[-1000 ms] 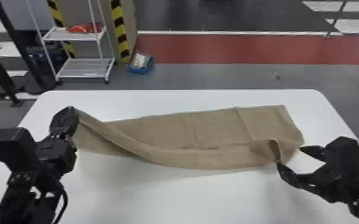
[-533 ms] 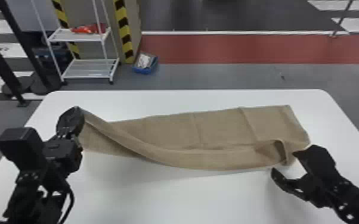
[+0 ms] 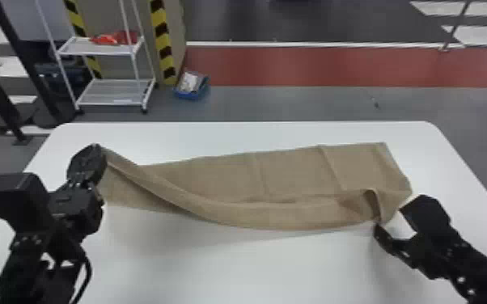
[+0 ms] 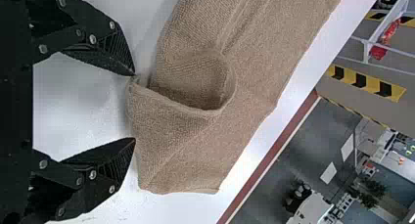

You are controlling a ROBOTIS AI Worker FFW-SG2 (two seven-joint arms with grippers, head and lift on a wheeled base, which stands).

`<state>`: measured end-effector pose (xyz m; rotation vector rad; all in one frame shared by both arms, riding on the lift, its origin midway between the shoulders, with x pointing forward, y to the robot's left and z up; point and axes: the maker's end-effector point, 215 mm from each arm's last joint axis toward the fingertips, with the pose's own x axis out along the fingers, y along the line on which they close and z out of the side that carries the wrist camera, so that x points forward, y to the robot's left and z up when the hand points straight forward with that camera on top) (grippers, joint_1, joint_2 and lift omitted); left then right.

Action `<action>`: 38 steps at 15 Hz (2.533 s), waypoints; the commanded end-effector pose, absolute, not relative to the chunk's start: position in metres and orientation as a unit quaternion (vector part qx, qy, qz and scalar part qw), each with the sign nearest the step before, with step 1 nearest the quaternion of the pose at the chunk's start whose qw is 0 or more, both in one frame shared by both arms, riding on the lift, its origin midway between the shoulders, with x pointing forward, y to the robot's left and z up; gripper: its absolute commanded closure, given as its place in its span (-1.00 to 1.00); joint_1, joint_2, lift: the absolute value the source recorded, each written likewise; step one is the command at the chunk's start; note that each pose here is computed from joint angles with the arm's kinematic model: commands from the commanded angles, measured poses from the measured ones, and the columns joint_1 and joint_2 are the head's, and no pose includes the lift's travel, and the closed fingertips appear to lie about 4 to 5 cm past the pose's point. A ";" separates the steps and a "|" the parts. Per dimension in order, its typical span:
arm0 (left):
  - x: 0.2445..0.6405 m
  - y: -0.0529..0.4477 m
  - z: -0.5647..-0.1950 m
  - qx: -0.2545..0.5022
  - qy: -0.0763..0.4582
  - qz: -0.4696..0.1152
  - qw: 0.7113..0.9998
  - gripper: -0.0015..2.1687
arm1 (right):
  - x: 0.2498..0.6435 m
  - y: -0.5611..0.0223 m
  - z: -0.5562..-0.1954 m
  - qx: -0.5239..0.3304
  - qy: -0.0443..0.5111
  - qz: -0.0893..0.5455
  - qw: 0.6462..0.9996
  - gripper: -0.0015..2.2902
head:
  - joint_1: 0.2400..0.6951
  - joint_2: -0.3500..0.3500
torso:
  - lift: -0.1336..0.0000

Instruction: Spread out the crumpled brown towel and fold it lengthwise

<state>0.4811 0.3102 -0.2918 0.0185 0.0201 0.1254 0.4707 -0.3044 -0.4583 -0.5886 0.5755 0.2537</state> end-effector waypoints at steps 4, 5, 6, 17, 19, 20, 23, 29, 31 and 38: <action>0.481 0.309 -0.291 0.009 0.009 0.061 0.998 0.33 | 0.478 -0.305 -0.460 -0.276 0.277 0.125 0.912 -0.30 | 1.00 0.01 | -0.85; 0.481 0.310 -0.290 0.009 0.008 0.062 0.998 0.33 | 0.478 -0.305 -0.460 -0.275 0.277 0.125 0.912 -0.20 | 1.00 0.01 | -0.85; 0.480 0.309 -0.290 0.009 0.008 0.062 0.998 0.33 | 0.479 -0.305 -0.458 -0.276 0.274 0.125 0.913 -0.11 | 1.00 0.01 | -0.85; 0.478 0.317 -0.252 0.011 -0.026 0.070 0.997 0.33 | 0.465 -0.363 -0.351 -0.219 0.185 0.109 0.952 0.13 | 1.00 -0.07 | -0.85; 0.478 0.315 -0.249 0.010 -0.029 0.069 0.997 0.33 | 0.461 -0.375 -0.337 -0.206 0.173 0.102 0.958 0.13 | 1.00 -0.13 | -0.85; 0.477 0.317 -0.249 0.011 -0.028 0.070 0.997 0.33 | 0.458 -0.384 -0.331 -0.200 0.168 0.096 0.961 0.13 | 1.00 -0.15 | -0.85; 0.475 0.318 -0.261 0.024 -0.005 0.070 0.997 0.33 | 0.450 -0.400 -0.316 -0.180 0.153 0.088 0.968 0.13 | 1.00 -0.24 | -0.85; 0.463 0.315 -0.296 0.090 0.067 0.077 0.991 0.33 | 0.445 -0.400 -0.318 -0.160 0.152 0.089 0.971 0.13 | 1.00 -0.29 | -0.85; 0.468 0.316 -0.298 0.099 0.075 0.080 0.989 0.33 | 0.462 -0.402 -0.321 -0.149 0.154 0.086 0.973 0.13 | 1.00 -0.30 | -0.85; 0.513 0.329 -0.326 0.132 0.136 0.098 0.977 0.32 | 0.530 -0.429 -0.350 -0.094 0.177 0.066 0.977 0.13 | 1.00 -0.29 | -0.85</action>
